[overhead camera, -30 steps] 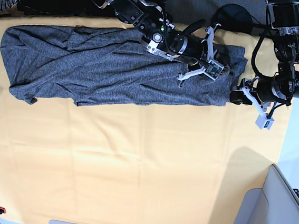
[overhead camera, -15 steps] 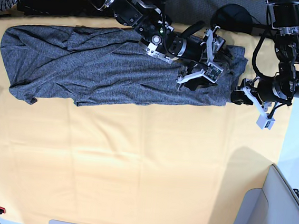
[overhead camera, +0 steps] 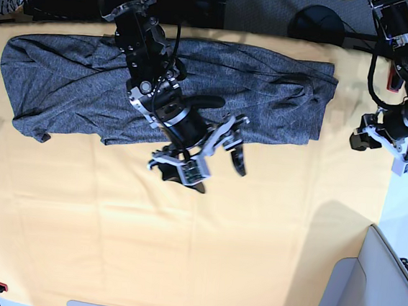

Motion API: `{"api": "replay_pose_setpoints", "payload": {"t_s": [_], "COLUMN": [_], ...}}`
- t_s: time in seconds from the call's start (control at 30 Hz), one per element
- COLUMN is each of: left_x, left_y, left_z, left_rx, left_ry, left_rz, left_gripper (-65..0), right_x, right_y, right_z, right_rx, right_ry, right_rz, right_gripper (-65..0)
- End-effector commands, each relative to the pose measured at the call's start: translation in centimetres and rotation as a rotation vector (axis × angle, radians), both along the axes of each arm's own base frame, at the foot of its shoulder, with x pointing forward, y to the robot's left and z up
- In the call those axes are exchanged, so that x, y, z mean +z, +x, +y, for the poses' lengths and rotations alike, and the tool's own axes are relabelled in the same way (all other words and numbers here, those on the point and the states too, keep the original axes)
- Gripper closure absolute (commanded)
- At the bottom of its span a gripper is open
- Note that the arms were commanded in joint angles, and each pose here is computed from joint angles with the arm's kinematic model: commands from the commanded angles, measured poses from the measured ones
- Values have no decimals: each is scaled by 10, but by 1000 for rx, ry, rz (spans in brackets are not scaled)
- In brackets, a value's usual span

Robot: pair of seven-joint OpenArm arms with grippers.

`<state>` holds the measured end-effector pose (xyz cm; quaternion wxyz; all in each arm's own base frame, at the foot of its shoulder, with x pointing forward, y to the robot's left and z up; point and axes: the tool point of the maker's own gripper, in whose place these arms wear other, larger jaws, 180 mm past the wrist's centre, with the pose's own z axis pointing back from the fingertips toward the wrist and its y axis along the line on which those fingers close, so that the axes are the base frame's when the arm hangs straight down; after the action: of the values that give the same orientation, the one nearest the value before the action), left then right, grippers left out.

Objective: Fold the T-shirt properly
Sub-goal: 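Release the cuff and move the right gripper back to the shirt's end, then grasp the shirt's end with the left gripper and fold it toward the right gripper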

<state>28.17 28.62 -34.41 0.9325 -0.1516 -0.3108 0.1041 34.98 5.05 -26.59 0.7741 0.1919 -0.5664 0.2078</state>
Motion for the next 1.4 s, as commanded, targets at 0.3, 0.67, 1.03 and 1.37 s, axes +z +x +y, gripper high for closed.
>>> {"api": "replay_pose_setpoints", "payload": {"t_s": [0.3,0.67,1.03,1.37], "left_x": [-33,-60,-59,-47], "left_y": [-35,-48,-46,-42], "left_z": [8,3,-64,-94], "left_rx": [-114,-68,-281,-410], "left_ry": [-65,-201,-277,-236], "left_rz": [78,141,147,123], "left_gripper": [-269,-269,-324,-323], "right_x": [5,-22,-28,-30], "right_y": [-3,-30,-41,-41], "right_z": [-95,-221,-255,-253], "right_rx": [-288,-620,-708,-706], "right_ry": [16,-48,-70,-69], "right_rz": [-12,60,82,86], "right_gripper": [-471,-471,-471,-471]}}
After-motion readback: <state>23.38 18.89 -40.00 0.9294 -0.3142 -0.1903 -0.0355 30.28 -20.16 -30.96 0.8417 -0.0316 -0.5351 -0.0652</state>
